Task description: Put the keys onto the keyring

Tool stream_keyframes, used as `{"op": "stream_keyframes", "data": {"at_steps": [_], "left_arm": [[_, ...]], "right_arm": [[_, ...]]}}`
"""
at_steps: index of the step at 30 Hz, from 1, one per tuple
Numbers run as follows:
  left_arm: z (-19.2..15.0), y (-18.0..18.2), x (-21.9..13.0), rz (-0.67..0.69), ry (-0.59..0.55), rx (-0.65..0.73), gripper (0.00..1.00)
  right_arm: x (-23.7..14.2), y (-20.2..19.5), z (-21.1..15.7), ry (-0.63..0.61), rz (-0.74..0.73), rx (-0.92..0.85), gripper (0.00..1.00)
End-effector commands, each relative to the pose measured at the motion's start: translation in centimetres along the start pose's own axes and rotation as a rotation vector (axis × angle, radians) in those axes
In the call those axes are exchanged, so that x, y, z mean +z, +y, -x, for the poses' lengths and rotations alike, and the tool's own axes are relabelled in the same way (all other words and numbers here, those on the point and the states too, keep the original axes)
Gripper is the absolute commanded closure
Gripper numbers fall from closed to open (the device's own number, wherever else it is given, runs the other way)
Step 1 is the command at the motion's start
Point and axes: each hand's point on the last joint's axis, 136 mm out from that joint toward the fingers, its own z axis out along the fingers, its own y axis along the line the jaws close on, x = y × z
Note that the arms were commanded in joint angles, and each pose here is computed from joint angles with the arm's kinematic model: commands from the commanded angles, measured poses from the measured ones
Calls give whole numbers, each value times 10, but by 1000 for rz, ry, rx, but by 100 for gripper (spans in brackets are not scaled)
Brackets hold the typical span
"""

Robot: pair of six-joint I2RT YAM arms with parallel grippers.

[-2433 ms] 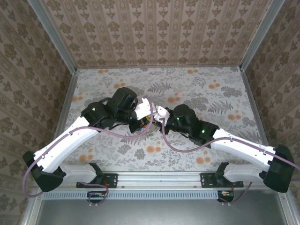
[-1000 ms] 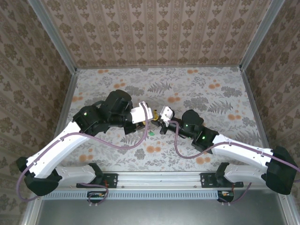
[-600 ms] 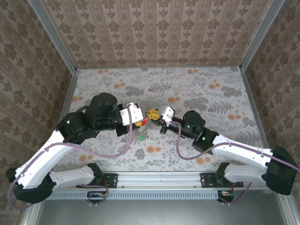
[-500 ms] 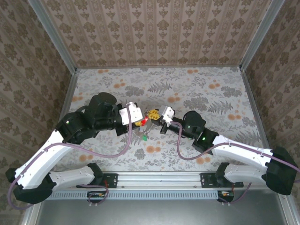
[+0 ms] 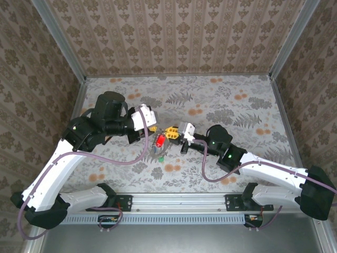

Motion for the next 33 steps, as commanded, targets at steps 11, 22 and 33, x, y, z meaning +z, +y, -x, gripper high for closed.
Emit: {"op": "stream_keyframes", "data": {"at_steps": [11,22,33], "left_arm": [[0,-31,4,-167,-57,47,76],[-12,-16,13,-99,7,32,73],[-10,-25,17,-160,-16,17,74]], "right_arm": [[-3,4,37,-107,38,-38,100],[-2,9,41,-113,71,-41,100],[-1,13,45,-126,95,-53,100]]}}
